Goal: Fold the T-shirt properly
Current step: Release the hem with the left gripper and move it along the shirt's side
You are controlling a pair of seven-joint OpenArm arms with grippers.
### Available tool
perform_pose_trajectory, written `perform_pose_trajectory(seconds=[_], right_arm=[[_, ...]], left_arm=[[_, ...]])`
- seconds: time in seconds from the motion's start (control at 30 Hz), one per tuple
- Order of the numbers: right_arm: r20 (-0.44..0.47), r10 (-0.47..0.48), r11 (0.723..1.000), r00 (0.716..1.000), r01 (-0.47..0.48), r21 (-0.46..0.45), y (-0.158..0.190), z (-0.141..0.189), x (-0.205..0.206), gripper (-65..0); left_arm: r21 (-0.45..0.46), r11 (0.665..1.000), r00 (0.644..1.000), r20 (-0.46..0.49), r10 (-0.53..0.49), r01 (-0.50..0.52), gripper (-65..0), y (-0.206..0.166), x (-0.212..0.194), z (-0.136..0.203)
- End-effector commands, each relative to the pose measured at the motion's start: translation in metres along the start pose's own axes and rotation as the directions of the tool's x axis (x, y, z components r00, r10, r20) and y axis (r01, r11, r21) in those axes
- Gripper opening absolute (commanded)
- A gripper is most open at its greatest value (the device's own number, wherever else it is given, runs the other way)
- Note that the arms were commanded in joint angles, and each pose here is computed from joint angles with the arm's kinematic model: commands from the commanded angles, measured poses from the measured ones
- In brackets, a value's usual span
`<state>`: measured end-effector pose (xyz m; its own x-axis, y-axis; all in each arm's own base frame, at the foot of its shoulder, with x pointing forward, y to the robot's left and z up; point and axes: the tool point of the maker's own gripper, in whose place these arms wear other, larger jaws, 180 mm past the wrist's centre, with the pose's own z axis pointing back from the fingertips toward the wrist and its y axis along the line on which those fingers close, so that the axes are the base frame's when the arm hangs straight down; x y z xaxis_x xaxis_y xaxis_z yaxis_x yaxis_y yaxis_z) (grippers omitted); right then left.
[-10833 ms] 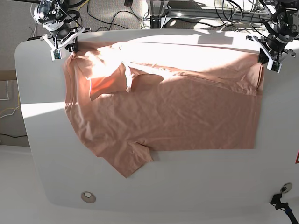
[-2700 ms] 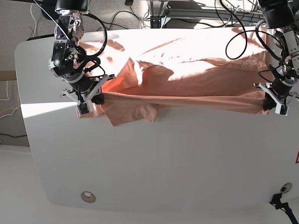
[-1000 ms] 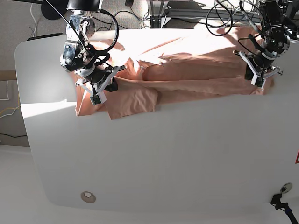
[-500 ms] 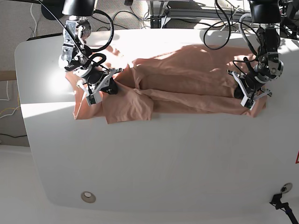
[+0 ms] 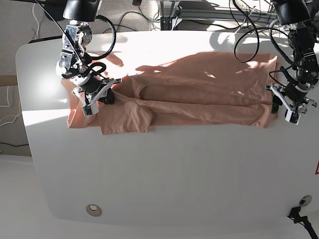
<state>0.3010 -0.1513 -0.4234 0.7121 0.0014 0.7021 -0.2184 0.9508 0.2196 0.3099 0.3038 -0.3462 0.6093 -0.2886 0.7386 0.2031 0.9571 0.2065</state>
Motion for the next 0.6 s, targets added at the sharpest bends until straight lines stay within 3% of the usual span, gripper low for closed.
perform_pose_trajectory(seconds=[0.0,0.23,0.57], right_arm=[[-0.01,0.014,1.0,1.0,-0.014,-0.014,-0.004,0.002,0.002,-65.0],[-0.011,0.012,1.0,1.0,-0.012,-0.007,0.0,0.0,0.001,-65.0],[-0.016,0.007,1.0,1.0,-0.007,-0.005,0.0,-0.001,-0.002,-65.0]], left_arm=[[0.028,0.997,0.997,0.044,0.07,-0.071,-20.7,0.024,0.015,0.012],[0.03,0.988,0.988,0.017,0.153,-0.153,-22.8,0.043,0.012,0.003],[-0.082,0.979,0.982,-0.014,0.187,-0.187,-23.0,0.017,0.025,-0.047]])
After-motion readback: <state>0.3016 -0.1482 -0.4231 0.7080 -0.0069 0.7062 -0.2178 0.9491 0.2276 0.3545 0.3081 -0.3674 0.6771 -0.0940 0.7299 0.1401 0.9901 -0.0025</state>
